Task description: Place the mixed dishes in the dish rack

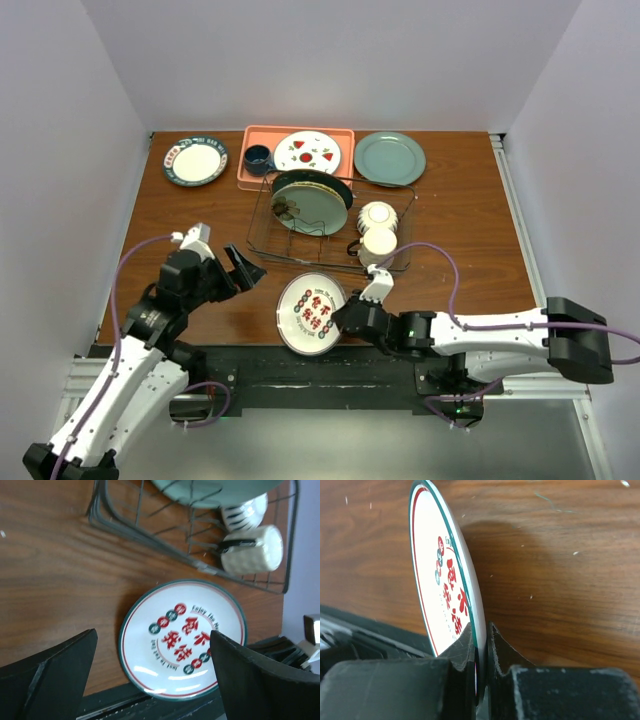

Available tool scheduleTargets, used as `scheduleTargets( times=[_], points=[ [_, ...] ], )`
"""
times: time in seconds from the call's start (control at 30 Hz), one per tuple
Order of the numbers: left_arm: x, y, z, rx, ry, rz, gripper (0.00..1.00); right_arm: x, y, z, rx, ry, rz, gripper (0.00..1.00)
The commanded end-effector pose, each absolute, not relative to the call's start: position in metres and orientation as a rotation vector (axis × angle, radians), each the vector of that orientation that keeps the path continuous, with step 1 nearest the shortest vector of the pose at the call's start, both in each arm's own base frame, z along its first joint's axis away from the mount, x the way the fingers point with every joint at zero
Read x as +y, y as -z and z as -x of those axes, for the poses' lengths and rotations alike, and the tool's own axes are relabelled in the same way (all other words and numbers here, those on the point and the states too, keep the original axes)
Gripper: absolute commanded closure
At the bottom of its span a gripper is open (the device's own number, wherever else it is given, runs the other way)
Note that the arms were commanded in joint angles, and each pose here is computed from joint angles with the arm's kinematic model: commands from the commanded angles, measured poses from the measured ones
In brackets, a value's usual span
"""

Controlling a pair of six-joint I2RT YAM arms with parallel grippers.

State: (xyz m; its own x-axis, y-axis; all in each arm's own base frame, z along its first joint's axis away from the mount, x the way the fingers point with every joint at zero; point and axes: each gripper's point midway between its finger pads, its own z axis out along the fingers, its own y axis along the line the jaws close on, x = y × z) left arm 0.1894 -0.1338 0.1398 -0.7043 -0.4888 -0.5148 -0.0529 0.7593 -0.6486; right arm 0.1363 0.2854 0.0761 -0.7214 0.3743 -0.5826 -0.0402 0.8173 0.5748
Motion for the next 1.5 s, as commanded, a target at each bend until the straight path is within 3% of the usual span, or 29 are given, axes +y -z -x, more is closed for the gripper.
scheduleTargets(
  times=[0.0,0.2,0.47,0.93,1.2,1.47],
  points=[
    [-0.112,-0.178,-0.202,2.168,0.624,0.288,0.00,0.292,-0.106,-0.130,2.253,-0.719,0.051,1.00],
    [-0.089,-0.216,-0.211,2.076,0.491,0.318,0.00,0.307,-0.140,-0.113,2.232,-0.763,0.378,1.00],
    [-0.076,-0.245,-0.210,1.987,0.450,0.326,0.00,0.303,-0.226,-0.128,2.035,-0.793,0.407,1.00],
    [-0.091,-0.229,-0.217,2.067,0.446,0.169,0.00,0.276,-0.359,-0.202,1.565,-0.289,0.465,1.00],
    [-0.105,-0.206,-0.224,2.048,0.504,0.102,0.00,0.285,-0.363,-0.253,1.553,-0.210,0.645,1.00],
    [-0.110,-0.201,-0.228,2.022,0.526,0.076,0.00,0.303,-0.337,-0.271,1.515,-0.181,0.900,1.00]
  ],
)
